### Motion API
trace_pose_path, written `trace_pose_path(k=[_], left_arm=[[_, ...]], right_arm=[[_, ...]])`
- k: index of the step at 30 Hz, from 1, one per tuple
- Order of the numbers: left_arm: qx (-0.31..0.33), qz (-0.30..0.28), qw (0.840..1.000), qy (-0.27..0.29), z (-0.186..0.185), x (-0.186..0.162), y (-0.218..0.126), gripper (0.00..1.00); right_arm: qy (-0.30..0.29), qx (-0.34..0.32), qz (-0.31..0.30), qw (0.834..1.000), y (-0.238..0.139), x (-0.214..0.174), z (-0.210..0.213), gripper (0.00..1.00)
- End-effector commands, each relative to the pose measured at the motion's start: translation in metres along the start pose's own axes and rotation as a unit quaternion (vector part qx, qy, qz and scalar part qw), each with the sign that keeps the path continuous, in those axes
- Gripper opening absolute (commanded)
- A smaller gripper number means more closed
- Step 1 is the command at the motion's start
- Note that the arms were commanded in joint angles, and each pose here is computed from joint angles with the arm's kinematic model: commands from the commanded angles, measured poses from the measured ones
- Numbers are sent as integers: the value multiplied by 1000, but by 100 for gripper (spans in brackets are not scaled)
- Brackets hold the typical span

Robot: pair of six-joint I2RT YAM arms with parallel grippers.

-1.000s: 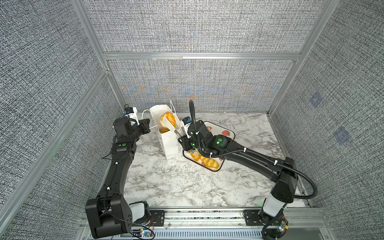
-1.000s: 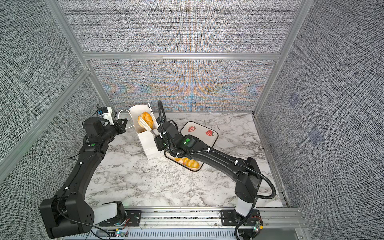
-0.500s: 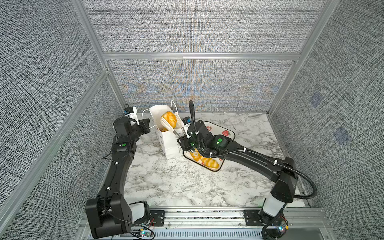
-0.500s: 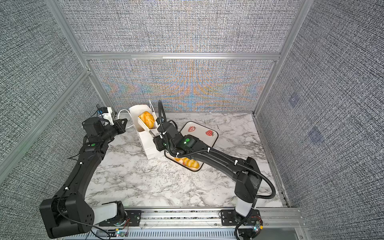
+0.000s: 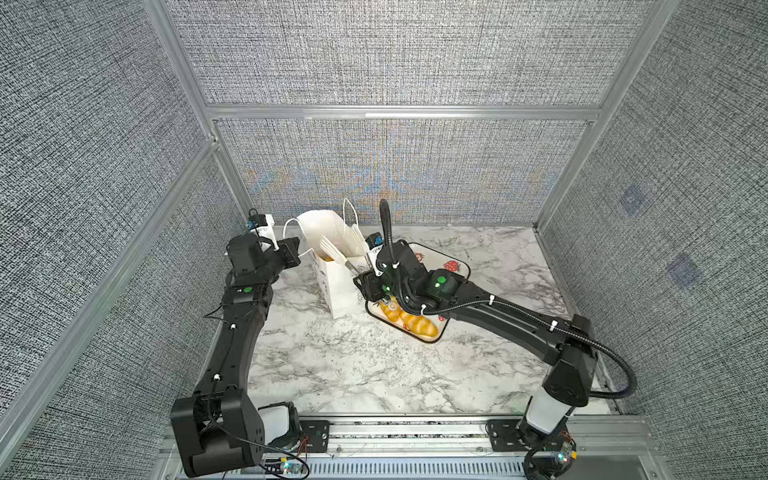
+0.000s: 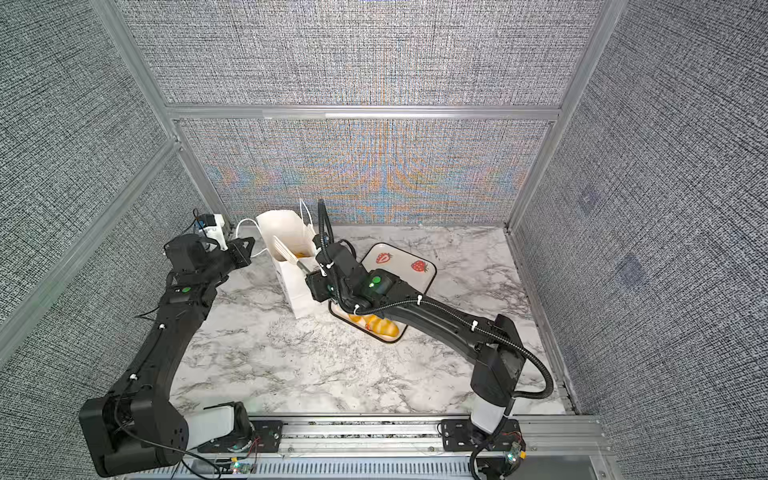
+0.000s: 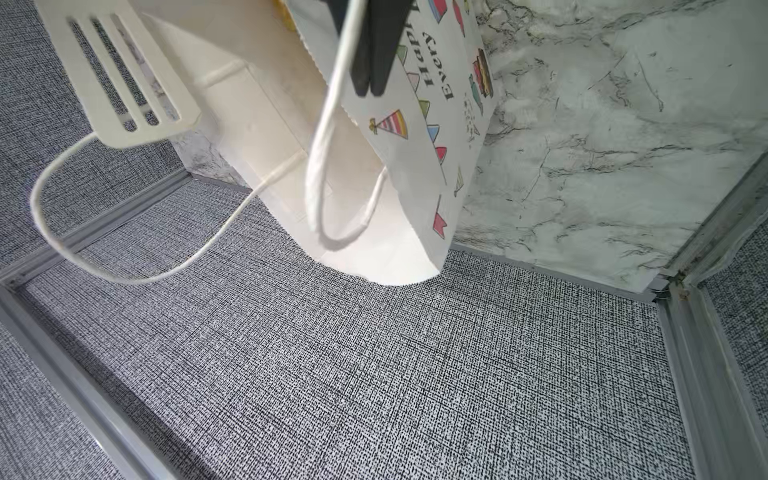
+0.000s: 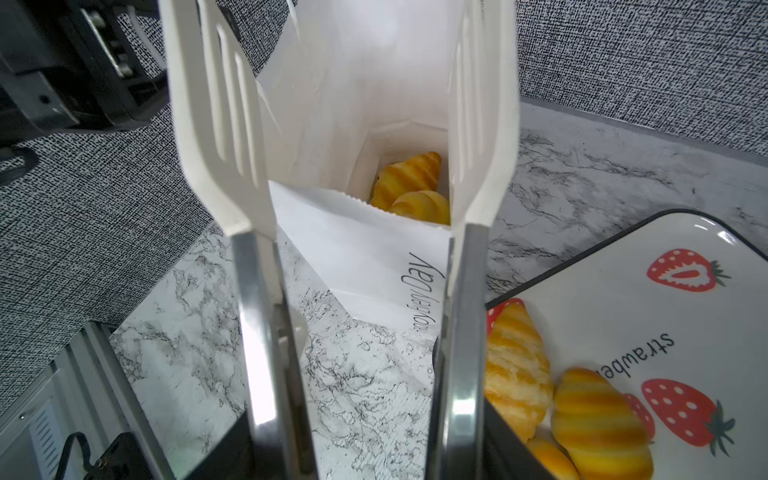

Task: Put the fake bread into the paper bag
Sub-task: 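Lower the twisted roll into the bag and open the tongs, then raise the open tongs from the bag and move back over the tray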

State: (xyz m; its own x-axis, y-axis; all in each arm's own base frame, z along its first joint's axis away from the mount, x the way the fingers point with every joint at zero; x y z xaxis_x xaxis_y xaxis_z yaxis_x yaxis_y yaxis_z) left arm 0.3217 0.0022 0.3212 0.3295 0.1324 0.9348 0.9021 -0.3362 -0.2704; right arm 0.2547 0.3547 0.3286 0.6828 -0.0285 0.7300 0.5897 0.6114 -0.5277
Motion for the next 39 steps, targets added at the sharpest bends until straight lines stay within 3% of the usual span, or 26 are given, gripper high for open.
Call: trace_pose_path(k=[1, 24, 39], left_arm=[[-3, -13, 1000, 7, -1, 4, -1, 0], [-6, -12, 1000, 4, -1, 3, 0, 0], [-5, -11, 1000, 4, 0, 2, 0, 0]], right_arm=[[1, 13, -17, 1000, -7, 7, 5, 59], [-23, 17, -92, 995, -65, 32, 6, 59], [12, -23, -107, 994, -86, 29, -31, 59]])
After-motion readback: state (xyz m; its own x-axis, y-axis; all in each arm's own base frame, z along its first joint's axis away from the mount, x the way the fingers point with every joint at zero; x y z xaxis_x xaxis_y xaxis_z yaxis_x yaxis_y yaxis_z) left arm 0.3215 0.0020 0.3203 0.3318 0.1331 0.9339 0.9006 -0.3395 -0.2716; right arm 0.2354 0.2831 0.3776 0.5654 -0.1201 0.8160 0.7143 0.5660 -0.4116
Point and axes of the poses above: each gripper's point midway between its finger pads, its own y axis out along the fingers, its own z axis along the line the jaws close on, x = y × z, the point moved 10 cm from there along -y, back along the fingers, and after that the axes turned 15 degrees about y, right-handed, at the moved point
